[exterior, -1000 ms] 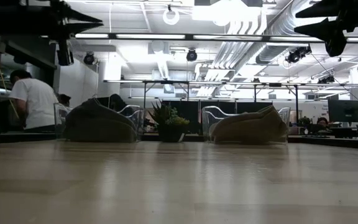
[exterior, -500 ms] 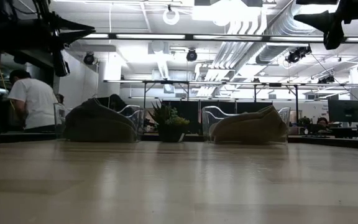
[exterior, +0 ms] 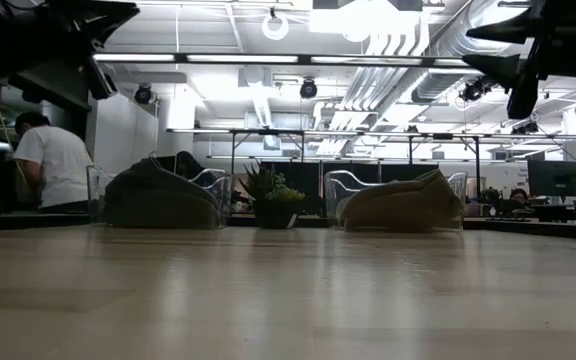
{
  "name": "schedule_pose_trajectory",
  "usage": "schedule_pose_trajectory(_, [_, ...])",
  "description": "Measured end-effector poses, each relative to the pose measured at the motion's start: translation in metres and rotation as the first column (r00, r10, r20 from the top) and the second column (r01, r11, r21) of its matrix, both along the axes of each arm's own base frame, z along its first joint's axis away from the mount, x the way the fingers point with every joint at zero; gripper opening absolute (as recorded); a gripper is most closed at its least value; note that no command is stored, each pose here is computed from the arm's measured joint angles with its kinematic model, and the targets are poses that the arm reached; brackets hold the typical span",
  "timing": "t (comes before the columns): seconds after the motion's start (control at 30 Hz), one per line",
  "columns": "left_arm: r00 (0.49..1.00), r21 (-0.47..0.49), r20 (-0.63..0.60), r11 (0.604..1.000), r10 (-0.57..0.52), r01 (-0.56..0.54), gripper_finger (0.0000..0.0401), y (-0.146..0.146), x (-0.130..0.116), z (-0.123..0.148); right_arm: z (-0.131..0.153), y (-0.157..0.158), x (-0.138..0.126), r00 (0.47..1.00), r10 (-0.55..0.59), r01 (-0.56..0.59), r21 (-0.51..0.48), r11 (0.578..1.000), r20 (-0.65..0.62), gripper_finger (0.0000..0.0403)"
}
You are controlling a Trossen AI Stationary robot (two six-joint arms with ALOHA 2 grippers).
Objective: Pick & Place hat
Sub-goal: Return to Home Position
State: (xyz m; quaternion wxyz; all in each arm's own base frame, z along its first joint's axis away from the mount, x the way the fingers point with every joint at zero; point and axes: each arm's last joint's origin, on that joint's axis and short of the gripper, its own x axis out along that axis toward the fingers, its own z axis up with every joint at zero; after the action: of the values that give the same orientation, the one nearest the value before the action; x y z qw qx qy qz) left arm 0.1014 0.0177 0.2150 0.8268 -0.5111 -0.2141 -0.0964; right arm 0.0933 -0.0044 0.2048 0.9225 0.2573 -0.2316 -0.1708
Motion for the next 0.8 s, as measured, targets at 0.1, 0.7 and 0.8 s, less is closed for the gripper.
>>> schedule_pose_trajectory(0.1, [1.0, 0.038, -0.001, 0.999, 0.009, -0.009, 0.0, 0.0, 0.0, 0.0, 0.0, 0.0, 0.0, 1.0, -0.007, 0.007, -0.025, 1.0, -0.017, 0.0169])
schedule_pose_trajectory(0.7, [0.995, 0.023, -0.095, 0.999, -0.023, 0.025, 0.0, 0.0, 0.004, -0.009, -0.021, 0.002, 0.007, 0.941, -0.067, -0.03, -0.28, 0.96, -0.331, 0.0169])
schedule_pose_trajectory(0.8, [0.993, 0.017, -0.117, 1.0, -0.023, 0.025, 0.0, 0.0, 0.004, -0.011, -0.023, 0.002, 0.007, 0.929, -0.089, -0.034, -0.321, 0.946, -0.36, 0.0169])
